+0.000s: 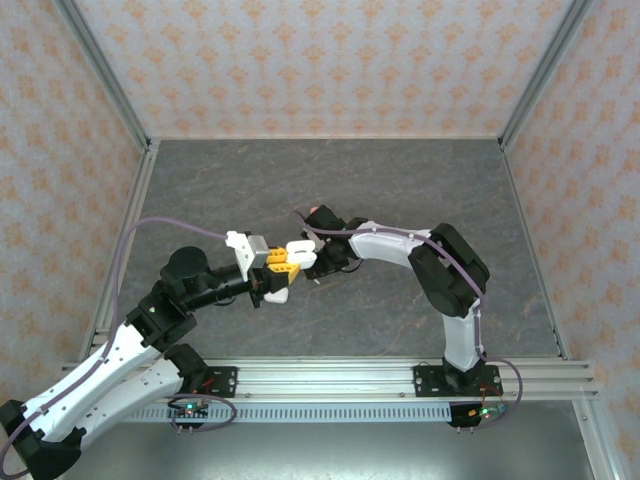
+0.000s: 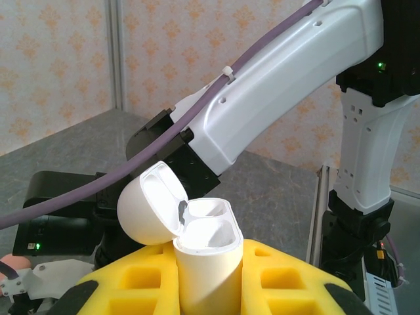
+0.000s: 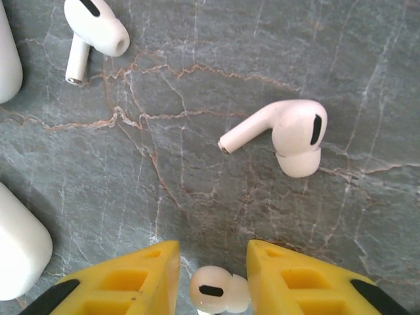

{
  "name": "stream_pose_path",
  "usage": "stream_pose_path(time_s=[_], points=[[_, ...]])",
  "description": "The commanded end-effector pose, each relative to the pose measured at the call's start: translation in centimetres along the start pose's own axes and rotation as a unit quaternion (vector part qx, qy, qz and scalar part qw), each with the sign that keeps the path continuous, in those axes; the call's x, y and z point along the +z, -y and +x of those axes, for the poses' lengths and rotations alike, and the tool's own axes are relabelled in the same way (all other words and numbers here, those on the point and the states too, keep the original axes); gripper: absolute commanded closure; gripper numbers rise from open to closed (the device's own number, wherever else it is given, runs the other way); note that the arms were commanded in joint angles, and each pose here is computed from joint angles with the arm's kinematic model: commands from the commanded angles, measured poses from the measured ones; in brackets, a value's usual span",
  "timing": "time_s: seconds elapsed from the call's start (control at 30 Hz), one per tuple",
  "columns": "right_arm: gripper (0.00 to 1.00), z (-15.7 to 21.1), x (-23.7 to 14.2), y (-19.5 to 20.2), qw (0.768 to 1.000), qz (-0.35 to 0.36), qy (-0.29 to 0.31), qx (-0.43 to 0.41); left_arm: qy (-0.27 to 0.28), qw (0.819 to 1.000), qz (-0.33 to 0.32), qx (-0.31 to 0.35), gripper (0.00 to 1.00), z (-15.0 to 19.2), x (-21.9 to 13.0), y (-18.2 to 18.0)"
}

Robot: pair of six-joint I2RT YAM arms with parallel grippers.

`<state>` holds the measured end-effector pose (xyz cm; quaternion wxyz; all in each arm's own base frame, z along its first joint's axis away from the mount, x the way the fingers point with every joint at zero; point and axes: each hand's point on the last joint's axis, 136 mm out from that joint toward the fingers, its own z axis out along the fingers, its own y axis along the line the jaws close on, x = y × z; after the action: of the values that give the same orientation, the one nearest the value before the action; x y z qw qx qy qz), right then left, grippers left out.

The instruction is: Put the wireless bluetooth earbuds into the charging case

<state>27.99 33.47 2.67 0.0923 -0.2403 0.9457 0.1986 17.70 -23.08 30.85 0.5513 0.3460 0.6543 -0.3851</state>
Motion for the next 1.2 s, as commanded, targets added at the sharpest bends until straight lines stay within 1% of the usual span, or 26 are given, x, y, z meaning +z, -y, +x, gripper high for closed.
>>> stream_pose_path(time_s=[0.0, 0.17, 0.4, 0.53, 0.73, 0.83, 0.93, 1.07, 1.17], points=[[0.68, 1.9, -0.9, 0.1, 1.0, 0.007, -0.027, -0.008, 0.006, 1.0, -0.003, -0.001, 1.0, -0.3, -0.1, 0.0], [0.71, 2.1, -0.7, 0.3, 0.999, 0.011, -0.03, -0.008, 0.004, 1.0, -0.004, -0.001, 1.0, -0.2, 0.0, -0.1], [0.78, 1.8, -0.8, 0.0, 1.0, 0.004, -0.023, -0.007, 0.004, 1.0, -0.004, -0.001, 1.0, -0.3, 0.1, -0.1], [0.79, 1.0, -2.0, -0.5, 1.0, -0.001, 0.004, -0.005, 0.002, 1.0, -0.003, 0.0, 1.0, -0.3, 0.1, -0.1], [0.79, -0.3, -5.3, -0.7, 0.998, -0.001, 0.062, 0.003, 0.004, 1.0, -0.004, -0.003, 1.0, -0.3, 0.2, -0.2], [0.79, -0.8, -8.0, 0.0, 0.994, 0.01, 0.105, 0.013, 0.004, 1.0, -0.004, -0.007, 1.0, -0.2, 0.4, -0.2], [0.79, -1.2, -11.9, 0.8, 0.985, 0.023, 0.167, 0.023, 0.01, 1.0, -0.002, -0.017, 1.0, 0.0, 0.6, -0.3], [0.79, -1.2, -17.8, 0.9, 0.967, 0.024, 0.252, 0.022, 0.018, 0.999, -0.003, -0.031, 1.0, 0.5, 1.2, -0.7], [0.79, -0.9, -22.5, 0.2, 0.949, 0.013, 0.316, 0.012, 0.022, 0.999, -0.005, -0.041, 1.0, 0.8, 1.7, -1.0]])
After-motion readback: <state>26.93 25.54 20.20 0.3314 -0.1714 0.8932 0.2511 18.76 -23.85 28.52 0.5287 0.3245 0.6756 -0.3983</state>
